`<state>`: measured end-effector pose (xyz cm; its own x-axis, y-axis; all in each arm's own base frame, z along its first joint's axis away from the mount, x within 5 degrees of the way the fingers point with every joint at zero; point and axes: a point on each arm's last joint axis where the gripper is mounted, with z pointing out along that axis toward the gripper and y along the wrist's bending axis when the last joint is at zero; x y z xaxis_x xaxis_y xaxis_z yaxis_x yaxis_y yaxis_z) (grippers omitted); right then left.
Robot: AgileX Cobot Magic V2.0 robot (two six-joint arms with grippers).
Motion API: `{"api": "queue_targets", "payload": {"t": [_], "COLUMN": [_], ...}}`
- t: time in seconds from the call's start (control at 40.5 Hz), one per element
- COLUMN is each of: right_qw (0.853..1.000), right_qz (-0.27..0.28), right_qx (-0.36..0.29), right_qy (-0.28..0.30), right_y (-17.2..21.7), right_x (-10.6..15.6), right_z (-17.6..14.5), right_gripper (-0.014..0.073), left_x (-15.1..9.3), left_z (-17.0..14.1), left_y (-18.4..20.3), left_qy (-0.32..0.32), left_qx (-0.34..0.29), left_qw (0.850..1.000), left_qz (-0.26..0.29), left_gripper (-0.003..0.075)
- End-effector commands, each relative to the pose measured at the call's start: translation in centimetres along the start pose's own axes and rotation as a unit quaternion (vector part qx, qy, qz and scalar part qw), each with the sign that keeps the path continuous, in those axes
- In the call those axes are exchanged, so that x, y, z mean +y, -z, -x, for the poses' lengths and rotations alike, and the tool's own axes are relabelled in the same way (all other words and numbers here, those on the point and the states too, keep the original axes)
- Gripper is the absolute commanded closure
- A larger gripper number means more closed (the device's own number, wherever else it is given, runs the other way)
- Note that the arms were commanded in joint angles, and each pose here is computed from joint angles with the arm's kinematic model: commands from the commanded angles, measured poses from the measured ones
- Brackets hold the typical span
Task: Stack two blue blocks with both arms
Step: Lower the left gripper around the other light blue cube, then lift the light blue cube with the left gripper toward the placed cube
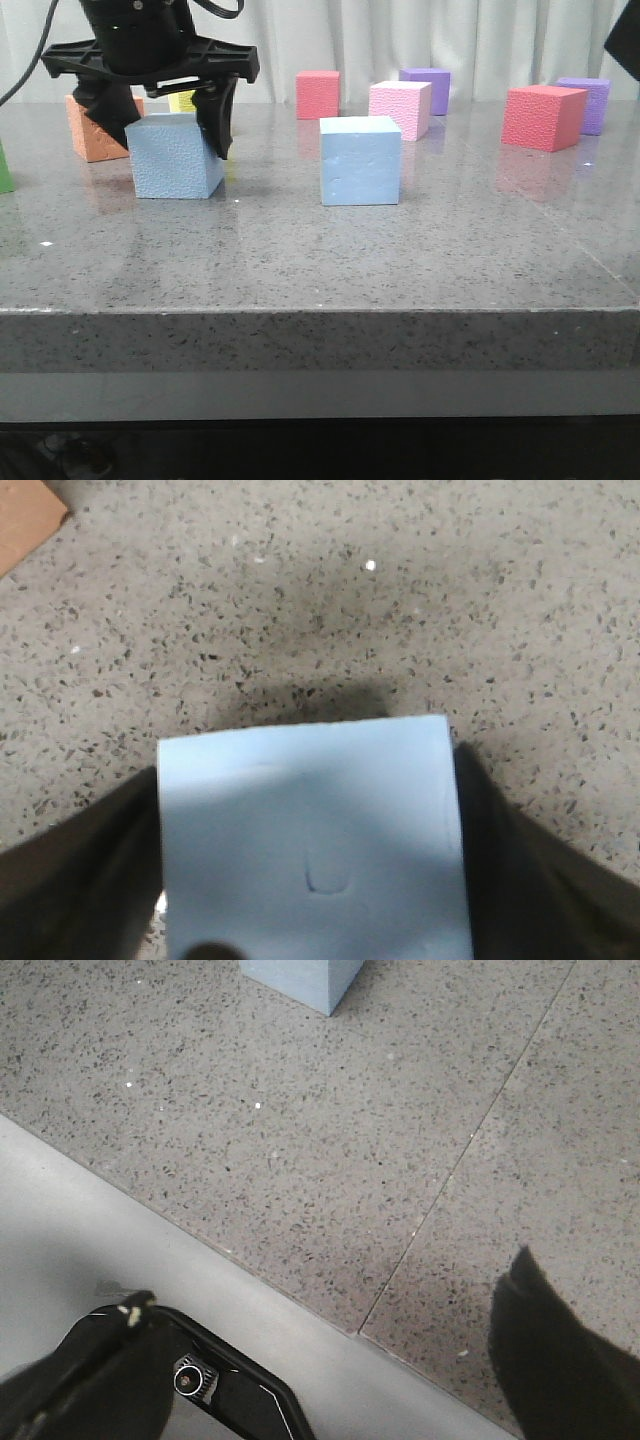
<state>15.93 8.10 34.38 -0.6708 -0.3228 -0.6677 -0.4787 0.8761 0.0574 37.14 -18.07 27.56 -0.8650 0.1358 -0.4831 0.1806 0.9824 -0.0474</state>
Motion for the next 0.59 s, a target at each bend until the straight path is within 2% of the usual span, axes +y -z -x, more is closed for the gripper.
{"api": "queue_targets", "payload": {"t": [0.0, 0.148, 0.296, 0.469, 0.568], "right_qw": [0.999, 0.999, 0.999, 0.999, 0.999], "right_qz": [-0.005, -0.005, -0.005, -0.005, -0.005], "right_qx": [-0.042, -0.042, -0.042, -0.042, -0.042], "right_qy": [0.002, 0.002, 0.002, 0.002, 0.002], "right_y": [0.9, 0.9, 0.9, 0.9, 0.9], "right_x": [0.0, 0.0, 0.0, 0.0, 0.0], "right_z": [0.9, 0.9, 0.9, 0.9, 0.9], "right_gripper": [-0.0048, -0.0048, -0.0048, -0.0048, -0.0048], "left_x": [-0.5, -0.5, -1.1, -2.7, -3.8], "left_z": [1.3, 1.4, 1.7, 2.5, 3.0], "left_y": [3.0, 4.2, 7.2, 11.4, 13.6], "left_qy": [0.008, -0.023, -0.123, -0.24, -0.304], "left_qx": [-0.057, -0.069, -0.091, -0.116, -0.142], "left_qw": [0.998, 0.997, 0.987, 0.96, 0.933], "left_qz": [-0.022, -0.03, -0.04, -0.085, -0.128], "left_gripper": [0.0323, 0.0352, 0.0352, 0.0352, 0.0352]}}
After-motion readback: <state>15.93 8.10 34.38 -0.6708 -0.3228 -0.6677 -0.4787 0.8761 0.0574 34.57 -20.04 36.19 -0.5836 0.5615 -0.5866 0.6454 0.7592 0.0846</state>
